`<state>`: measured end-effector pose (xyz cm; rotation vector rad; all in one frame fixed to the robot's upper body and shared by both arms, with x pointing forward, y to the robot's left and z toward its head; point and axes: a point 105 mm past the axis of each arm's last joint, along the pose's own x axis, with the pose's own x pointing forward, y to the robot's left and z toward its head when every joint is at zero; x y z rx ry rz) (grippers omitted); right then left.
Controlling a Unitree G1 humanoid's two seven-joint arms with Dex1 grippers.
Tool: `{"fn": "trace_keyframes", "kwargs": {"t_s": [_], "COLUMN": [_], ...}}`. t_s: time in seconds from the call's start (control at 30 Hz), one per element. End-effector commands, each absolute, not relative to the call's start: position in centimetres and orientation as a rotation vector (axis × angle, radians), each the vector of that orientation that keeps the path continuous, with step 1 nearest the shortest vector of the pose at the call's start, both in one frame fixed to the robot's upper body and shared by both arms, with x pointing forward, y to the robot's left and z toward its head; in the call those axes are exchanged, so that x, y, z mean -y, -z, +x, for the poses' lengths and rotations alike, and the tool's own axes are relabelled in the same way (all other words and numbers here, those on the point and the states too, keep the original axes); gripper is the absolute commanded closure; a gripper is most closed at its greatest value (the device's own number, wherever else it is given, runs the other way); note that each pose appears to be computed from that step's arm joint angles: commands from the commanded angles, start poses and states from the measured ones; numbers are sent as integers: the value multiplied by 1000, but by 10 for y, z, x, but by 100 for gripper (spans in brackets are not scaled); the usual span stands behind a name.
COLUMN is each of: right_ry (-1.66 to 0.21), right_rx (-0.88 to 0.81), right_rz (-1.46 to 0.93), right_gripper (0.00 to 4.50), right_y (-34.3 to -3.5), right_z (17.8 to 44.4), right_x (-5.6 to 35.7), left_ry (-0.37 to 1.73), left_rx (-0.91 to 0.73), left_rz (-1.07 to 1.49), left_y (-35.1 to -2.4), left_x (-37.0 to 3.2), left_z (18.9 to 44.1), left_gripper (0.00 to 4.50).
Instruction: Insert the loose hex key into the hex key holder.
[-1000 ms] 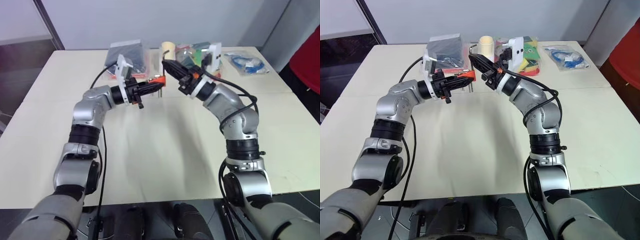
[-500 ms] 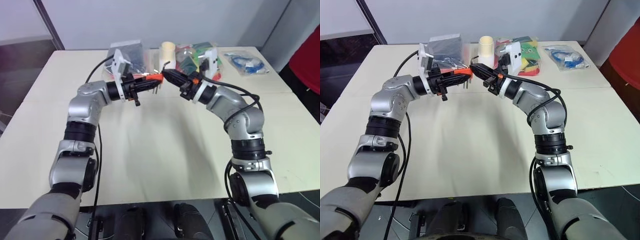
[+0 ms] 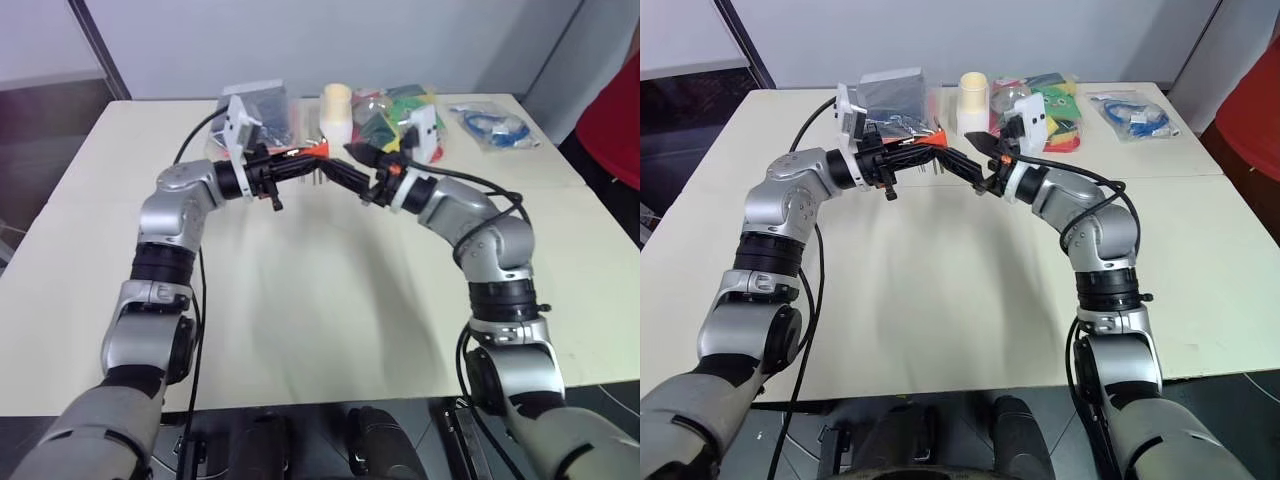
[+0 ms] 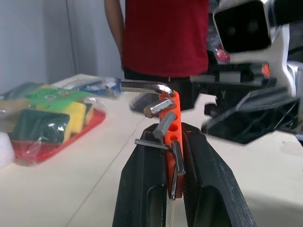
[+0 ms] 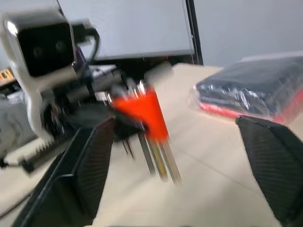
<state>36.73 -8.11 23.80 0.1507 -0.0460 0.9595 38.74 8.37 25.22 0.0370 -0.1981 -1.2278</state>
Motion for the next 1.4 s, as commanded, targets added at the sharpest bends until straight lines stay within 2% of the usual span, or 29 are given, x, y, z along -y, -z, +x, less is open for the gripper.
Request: {"fn": "trace_keyframes", "kwargs": {"t_s": [0.03,0.2,0.37,0.57,0.7,0.83,1.0,1.2,1.4], "right_ry": [-1057,-1030,-998,-1025,-1032,-1026,-1012,-987,-955], "right_rx": [35,-70,-147,-141,-127,-118,-120,-141,-147], "right_rz": [69,-78,-300,-335,-333,-331,-326,-339,-346], "right_gripper": [57,57,57,57,57,48,48,48,48], "right_y": [-241,-212,-181,-169,-170,-171,-172,-169,-168], "right_z": [335,316,313,314,316,318,317,315,311], "right_x": [96,119,128,117,111,111,116,127,136], "left_ry": [1203,1134,1136,1060,1032,999,895,733,739], "left_rx": [241,135,-148,-303,-338,-371,-380,-268,-153], "left_rz": [61,-16,-162,-252,-271,-261,-128,75,156], "left_y": [-262,-238,-190,-156,-144,-135,-122,-139,-166], "left_x": [-94,-109,-127,-143,-146,-150,-168,-213,-220], "left_z": [384,382,364,369,375,381,391,401,389], "left_gripper": [450,450,450,450,450,268,6,2,2]}}
